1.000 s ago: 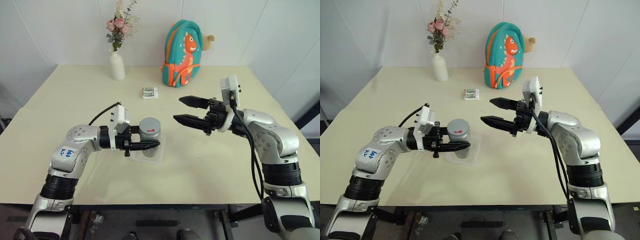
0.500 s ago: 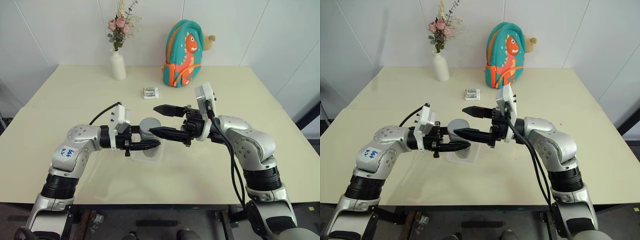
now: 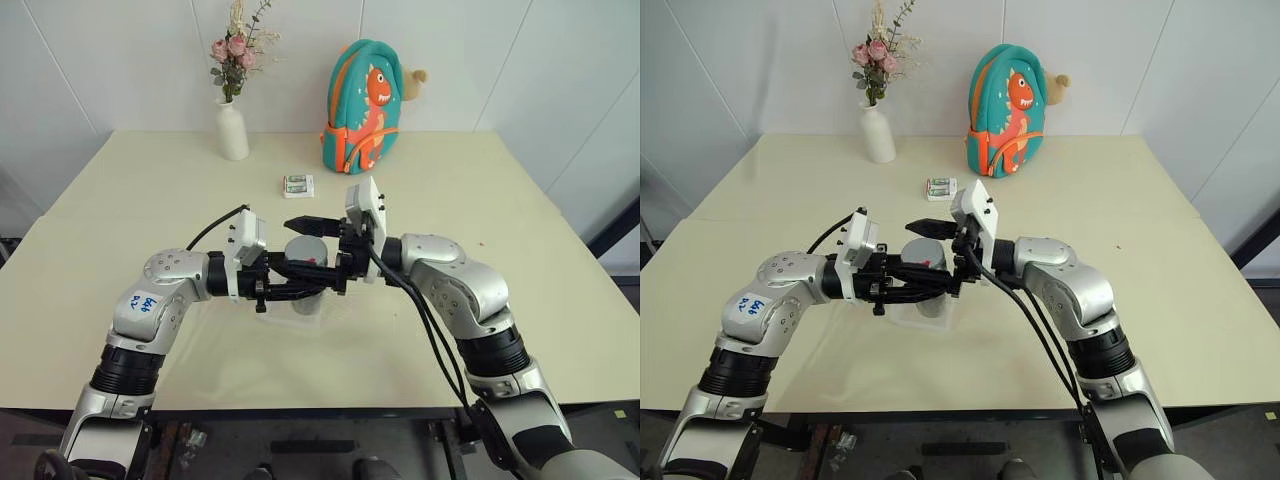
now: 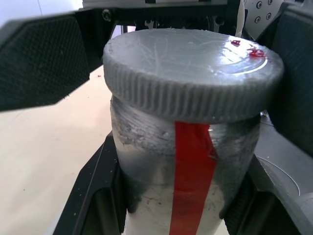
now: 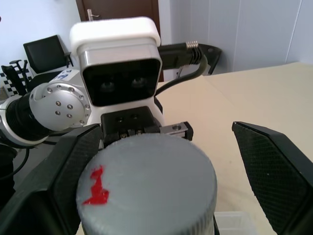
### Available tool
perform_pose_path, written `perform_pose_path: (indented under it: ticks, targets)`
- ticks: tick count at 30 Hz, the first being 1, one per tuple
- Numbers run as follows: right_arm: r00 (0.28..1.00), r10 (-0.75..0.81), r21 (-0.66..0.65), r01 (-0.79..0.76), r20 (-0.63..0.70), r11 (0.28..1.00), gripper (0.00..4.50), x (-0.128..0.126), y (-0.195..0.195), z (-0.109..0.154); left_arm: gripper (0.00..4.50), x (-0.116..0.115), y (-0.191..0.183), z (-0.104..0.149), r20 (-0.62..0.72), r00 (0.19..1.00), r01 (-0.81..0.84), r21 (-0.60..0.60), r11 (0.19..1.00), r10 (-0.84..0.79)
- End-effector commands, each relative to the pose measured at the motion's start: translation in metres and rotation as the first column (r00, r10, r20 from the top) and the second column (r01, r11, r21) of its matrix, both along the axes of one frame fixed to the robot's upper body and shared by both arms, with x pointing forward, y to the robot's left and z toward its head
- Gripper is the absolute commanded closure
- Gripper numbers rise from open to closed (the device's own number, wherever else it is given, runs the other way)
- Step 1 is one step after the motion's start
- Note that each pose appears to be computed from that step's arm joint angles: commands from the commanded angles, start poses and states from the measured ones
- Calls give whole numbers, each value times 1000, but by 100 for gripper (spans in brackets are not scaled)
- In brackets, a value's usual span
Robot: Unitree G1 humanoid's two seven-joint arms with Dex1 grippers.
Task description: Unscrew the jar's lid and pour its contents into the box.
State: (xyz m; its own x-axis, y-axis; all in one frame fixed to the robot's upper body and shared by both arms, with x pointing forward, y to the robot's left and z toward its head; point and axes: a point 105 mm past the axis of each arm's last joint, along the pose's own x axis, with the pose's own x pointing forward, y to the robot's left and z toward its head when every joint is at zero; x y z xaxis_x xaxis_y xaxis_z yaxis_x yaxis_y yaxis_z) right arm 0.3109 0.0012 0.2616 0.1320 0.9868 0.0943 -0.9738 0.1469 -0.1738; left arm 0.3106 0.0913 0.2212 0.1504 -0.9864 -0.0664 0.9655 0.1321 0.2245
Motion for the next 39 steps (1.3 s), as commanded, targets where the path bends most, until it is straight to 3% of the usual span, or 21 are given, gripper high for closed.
perform_pose_path:
  ticks: [1,11,18,25,31,39]
  targets:
    - [997,-41,33,39,59,999,4,3,-13,16,253,-4,-4,12,61,998,25,-2,1000,-25]
    - [972,-233,18,232,36,972,4,23,-92,7,253,-3,1,12,68,998,4,1,1000,-5]
    - [967,-254,0,254,29,967,4,14,-123,8,253,-2,5,13,69,998,-3,9,1000,2]
    - [994,-101,38,100,37,994,4,-5,-81,20,253,-1,4,12,67,998,-2,9,1000,1]
    - [997,-40,19,39,64,999,4,-9,-37,20,253,0,-2,12,68,998,15,4,1000,-15]
    - [998,-14,-7,15,54,1000,4,-9,-12,16,253,3,-5,12,66,997,26,-3,1000,-26]
